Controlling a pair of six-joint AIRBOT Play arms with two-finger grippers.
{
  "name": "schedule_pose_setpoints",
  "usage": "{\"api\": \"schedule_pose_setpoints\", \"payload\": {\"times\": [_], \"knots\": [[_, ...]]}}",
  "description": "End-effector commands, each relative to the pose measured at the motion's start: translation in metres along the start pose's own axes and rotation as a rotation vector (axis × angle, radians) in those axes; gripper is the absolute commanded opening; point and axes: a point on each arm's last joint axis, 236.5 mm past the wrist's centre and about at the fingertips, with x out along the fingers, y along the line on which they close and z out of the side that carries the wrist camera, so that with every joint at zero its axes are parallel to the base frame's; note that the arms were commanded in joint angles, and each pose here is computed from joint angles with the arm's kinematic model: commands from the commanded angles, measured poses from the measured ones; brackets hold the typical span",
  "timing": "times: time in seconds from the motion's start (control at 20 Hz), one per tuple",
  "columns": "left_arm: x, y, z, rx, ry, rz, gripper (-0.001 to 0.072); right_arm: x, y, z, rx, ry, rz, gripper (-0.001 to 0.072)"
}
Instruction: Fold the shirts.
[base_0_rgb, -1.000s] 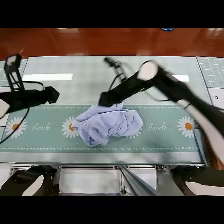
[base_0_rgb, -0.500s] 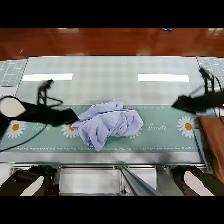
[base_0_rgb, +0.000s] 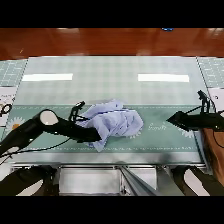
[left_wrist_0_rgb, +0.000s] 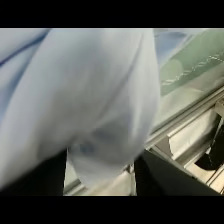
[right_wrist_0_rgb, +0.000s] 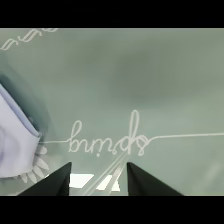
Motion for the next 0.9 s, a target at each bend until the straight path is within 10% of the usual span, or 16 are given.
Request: {"api": "schedule_pose_setpoints", "payload": {"times": [0.0,0.05,0.1,0.75,0.85], "knots": [[0.026,0.008,0.007,-0.047,0.008,0.024,0.0468,0.013,0.018,-0.009,-0.089,0.023,0.018,0.0397],[0.023,0.007,0.013,-0.026,-0.002,0.019,0.0156,0.02,0.025,-0.017,-0.133,0.059,0.018,0.0397],[0.017,0.002,0.022,0.022,-0.025,0.009,0.0027,0.027,0.03,-0.024,-0.143,0.088,0.019,0.0397],[-0.053,-0.018,0.069,0.086,-0.2,-0.053,0.002,0.128,0.103,-0.06,-0.07,0.267,0.15,0.039],[-0.054,-0.018,0.072,0.086,-0.214,-0.051,0.002,0.136,0.113,-0.053,-0.088,0.254,0.154,0.0217]]}}
